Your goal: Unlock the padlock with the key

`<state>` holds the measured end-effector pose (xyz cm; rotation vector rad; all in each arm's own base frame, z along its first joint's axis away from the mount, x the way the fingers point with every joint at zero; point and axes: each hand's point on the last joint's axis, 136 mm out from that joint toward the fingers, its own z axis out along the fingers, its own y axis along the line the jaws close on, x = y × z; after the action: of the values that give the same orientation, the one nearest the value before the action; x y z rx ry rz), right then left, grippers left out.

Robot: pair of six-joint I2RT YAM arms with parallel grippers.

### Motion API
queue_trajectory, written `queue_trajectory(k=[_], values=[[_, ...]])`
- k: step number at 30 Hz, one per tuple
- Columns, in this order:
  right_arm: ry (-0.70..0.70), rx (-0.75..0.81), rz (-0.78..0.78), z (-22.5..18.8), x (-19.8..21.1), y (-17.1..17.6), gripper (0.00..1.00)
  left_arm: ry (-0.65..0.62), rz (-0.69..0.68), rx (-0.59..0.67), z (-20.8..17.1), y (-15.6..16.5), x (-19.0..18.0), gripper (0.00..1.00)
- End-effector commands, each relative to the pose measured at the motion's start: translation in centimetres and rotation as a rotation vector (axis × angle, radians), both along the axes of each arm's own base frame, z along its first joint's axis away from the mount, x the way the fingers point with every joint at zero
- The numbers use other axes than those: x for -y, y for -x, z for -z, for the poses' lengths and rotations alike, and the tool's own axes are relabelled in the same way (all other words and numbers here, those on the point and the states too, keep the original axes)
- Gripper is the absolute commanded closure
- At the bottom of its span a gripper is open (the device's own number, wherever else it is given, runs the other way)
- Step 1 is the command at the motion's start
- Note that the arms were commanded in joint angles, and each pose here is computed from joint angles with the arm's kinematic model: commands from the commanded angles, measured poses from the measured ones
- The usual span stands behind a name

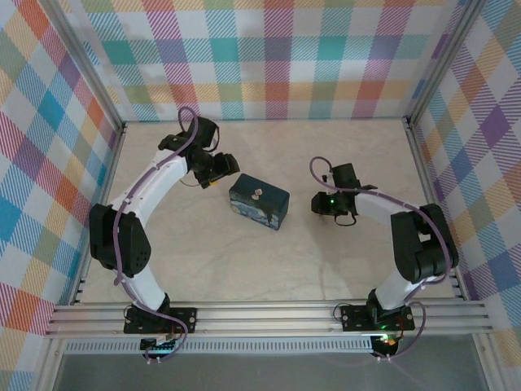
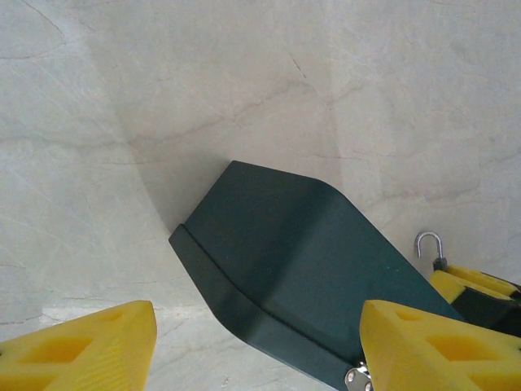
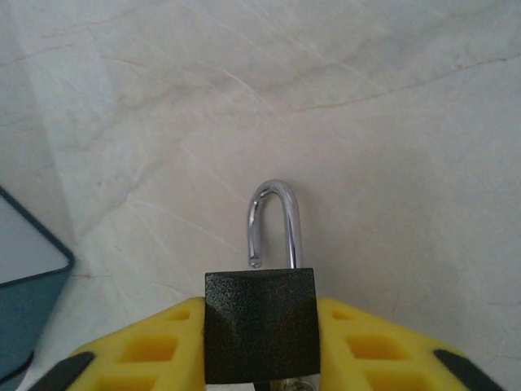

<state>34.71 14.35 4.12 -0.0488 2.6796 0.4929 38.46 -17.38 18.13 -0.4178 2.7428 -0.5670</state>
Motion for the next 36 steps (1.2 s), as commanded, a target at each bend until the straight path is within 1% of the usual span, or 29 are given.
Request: queue_trajectory(k=[1, 3, 6, 9, 12, 13, 14, 15, 17, 19, 24, 29, 36], values=[[0.008, 0.006, 0.001, 0.2, 0.1, -0.5, 0.60, -0.011, -0.004, 0.007, -0.8, 0.8, -0.8, 0.33], [0.017, 0.002, -0.006, 0.0, 0.2, -0.5, 0.53, -0.010, -0.004, 0.013, -1.1, 0.8, -0.9, 0.33], [0.000, 0.032, -0.030, -1.7, -0.3, -0.7, 0.50, -0.013, -0.002, 0.019, -1.5, 0.7, -0.9, 0.33], [-0.049, 0.092, -0.073, -5.0, -1.3, -1.0, 0.46, -0.016, -0.001, 0.023, -1.6, 0.7, -0.9, 0.33], [-0.152, 0.194, -0.200, -9.0, -4.2, -0.7, 0.41, -0.022, -0.002, 0.021, -1.5, 0.7, -1.1, 0.32], [-0.189, 0.229, -0.268, -10.4, -5.7, -0.3, 0.30, -0.023, -0.003, 0.018, -1.4, 0.7, -1.1, 0.33], [-0.218, 0.254, -0.327, -11.4, -6.9, 0.2, 0.11, -0.023, -0.004, 0.017, -1.3, 0.7, -1.1, 0.32], [-0.239, 0.285, -0.394, -12.4, -8.2, 0.8, 0.00, -0.023, -0.004, 0.016, -1.2, 0.8, -1.1, 0.33], [-0.257, 0.344, -0.494, -13.9, -10.0, 1.6, 0.00, -0.022, -0.005, 0.015, -1.2, 0.8, -1.1, 0.33], [-0.250, 0.383, -0.572, -14.5, -11.4, 2.3, 0.00, -0.021, -0.007, 0.016, -1.2, 0.8, -1.1, 0.33], [-0.181, 0.468, -0.753, -13.9, -13.7, 2.8, 0.00, -0.024, -0.008, 0.016, -1.3, 0.9, -1.2, 0.33], [-0.074, 0.499, -0.817, -12.5, -14.5, 1.7, 0.00, -0.028, -0.007, 0.017, -1.4, 1.0, -1.3, 0.32], [-0.067, 0.479, -0.913, -10.7, -16.0, 2.4, 0.00, -0.035, -0.013, 0.019, -1.5, 0.9, -1.5, 0.32]])
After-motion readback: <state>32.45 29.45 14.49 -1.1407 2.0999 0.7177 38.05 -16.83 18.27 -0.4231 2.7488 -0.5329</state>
